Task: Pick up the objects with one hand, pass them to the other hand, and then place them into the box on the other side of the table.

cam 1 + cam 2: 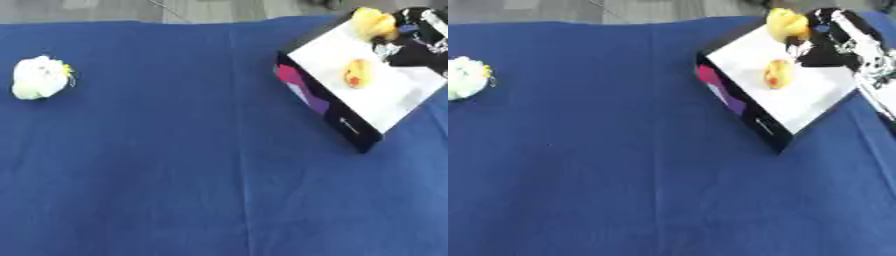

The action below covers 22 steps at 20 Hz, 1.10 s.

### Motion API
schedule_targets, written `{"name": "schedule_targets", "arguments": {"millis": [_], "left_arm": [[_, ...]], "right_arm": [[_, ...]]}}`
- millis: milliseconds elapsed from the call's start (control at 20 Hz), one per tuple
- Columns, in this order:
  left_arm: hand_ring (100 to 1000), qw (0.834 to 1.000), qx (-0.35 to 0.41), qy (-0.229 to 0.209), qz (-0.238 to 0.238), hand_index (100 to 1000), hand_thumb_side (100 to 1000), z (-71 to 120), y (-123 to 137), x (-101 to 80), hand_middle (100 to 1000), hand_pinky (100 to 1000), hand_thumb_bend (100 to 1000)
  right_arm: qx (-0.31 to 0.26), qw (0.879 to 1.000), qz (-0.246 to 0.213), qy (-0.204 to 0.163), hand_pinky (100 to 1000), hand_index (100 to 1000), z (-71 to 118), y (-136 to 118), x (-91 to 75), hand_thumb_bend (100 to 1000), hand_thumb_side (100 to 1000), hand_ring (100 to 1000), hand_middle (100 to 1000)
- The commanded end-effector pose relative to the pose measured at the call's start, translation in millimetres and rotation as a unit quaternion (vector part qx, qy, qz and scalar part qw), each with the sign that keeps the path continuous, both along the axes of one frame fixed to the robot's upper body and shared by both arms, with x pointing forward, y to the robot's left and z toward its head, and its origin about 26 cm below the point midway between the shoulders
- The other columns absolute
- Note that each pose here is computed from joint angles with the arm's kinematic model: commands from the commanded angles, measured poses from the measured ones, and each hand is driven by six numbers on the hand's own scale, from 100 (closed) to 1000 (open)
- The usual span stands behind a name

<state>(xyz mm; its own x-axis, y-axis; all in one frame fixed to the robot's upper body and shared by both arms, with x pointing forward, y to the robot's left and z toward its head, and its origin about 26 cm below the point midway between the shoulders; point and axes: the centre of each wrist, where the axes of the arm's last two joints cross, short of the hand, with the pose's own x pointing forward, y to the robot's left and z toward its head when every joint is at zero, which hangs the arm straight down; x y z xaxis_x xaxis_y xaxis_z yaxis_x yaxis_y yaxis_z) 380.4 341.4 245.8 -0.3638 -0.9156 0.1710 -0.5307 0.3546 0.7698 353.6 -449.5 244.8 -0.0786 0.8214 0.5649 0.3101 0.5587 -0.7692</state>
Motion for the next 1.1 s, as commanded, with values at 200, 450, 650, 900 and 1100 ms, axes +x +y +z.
{"name": "schedule_targets", "arguments": {"millis": [200, 450, 650, 900, 1100], "left_arm": [[800, 0.999, -0.003, 0.031, 0.024, 887, 611, 20.4, 23.6, 0.1, 741, 863, 241], [832, 0.987, -0.002, 0.159, 0.03, 919, 604, 34.5, 51.4, 16.9, 776, 894, 273], [855, 0.969, 0.02, 0.246, 0.025, 934, 574, 44.6, 78.9, 30.6, 786, 909, 433], [874, 0.952, 0.064, 0.298, 0.038, 917, 506, 53.0, 104.9, 42.6, 788, 916, 554], [886, 0.938, 0.081, 0.332, 0.049, 909, 458, 54.0, 120.4, 48.9, 791, 925, 579]], "right_arm": [[-0.102, 0.994, -0.017, 0.021, 901, 902, 11.7, -25.6, -7.9, 406, 100, 1000, 902], [-0.156, 0.986, -0.021, 0.05, 928, 1000, 12.3, -29.0, -10.1, 393, 100, 1000, 1000], [-0.171, 0.984, -0.01, 0.041, 939, 1000, 20.6, -22.5, -14.3, 380, 100, 1000, 1000], [-0.083, 0.993, 0.069, -0.037, 967, 1000, 45.7, 11.1, -29.3, 100, 103, 1000, 1000], [-0.005, 0.98, 0.163, -0.112, 985, 1000, 64.8, 52.4, -52.5, 100, 291, 1000, 1000]]}}
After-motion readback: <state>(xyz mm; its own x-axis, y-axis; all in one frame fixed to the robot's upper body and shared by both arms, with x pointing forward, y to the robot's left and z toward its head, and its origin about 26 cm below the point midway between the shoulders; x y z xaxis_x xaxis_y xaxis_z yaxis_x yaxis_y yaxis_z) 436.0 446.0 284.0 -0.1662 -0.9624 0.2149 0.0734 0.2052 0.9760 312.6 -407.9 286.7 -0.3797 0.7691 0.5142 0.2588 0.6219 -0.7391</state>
